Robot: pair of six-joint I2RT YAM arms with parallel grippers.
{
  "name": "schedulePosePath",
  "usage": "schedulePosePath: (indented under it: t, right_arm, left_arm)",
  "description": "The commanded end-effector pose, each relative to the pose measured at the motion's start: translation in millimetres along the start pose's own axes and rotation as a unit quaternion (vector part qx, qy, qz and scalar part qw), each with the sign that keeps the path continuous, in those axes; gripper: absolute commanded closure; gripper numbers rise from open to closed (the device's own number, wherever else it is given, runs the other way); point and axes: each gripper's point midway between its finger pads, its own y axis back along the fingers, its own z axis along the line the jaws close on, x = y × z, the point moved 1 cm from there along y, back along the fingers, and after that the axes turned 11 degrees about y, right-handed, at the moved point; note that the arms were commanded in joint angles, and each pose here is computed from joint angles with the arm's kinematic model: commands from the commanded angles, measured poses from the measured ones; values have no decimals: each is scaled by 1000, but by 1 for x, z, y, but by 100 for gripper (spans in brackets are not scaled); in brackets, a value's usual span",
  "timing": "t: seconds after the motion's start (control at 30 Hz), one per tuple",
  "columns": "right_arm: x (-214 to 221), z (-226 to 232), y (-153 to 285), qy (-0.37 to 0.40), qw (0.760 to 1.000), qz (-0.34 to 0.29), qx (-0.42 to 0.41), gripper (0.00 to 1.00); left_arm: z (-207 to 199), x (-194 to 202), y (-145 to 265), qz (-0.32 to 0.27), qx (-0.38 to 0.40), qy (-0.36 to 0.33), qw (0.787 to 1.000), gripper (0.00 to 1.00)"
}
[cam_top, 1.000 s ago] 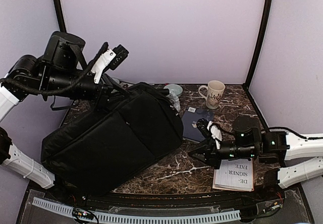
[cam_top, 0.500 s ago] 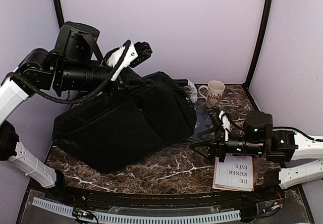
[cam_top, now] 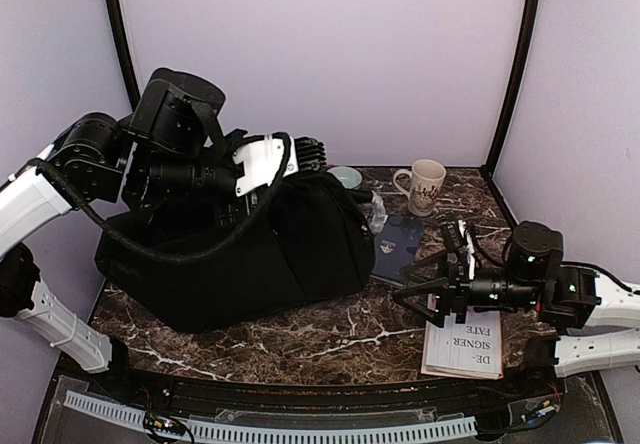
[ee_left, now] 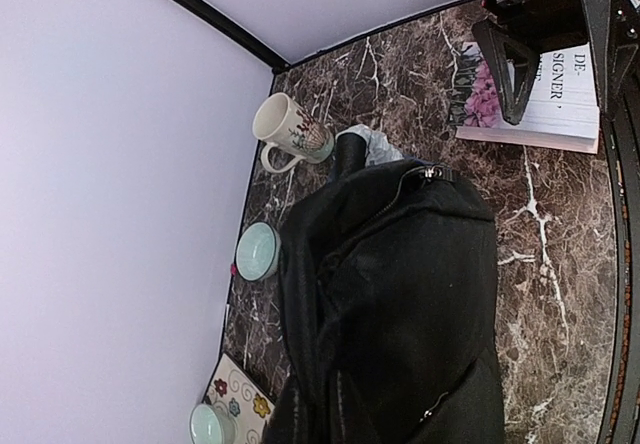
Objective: Pack the student bag
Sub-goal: Pick up the largest pocket of the bag from the student bag.
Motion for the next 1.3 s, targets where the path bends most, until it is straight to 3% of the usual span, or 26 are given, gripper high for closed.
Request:
schedulePosePath:
  t: [0.0,0.23,0.73,1.27]
  right_arm:
    - [-32,14,1,26,997,-67,-41,21]
    - [-40,8,-19,58,996,-54,-33,19]
    - [-57,-25,-17,121,990,-60,35,14]
    - [-93,-19,-18,142,987,-75,27,24]
  left_arm:
    - [17,-31,19,-70,-39,-31,996,100]
    - [14,-48,24,-99,-47,-56,992,100]
    - [5,-64,45,-145,-25,-28,989,100]
    - [0,-62,46,-146,-23,-21,989,100]
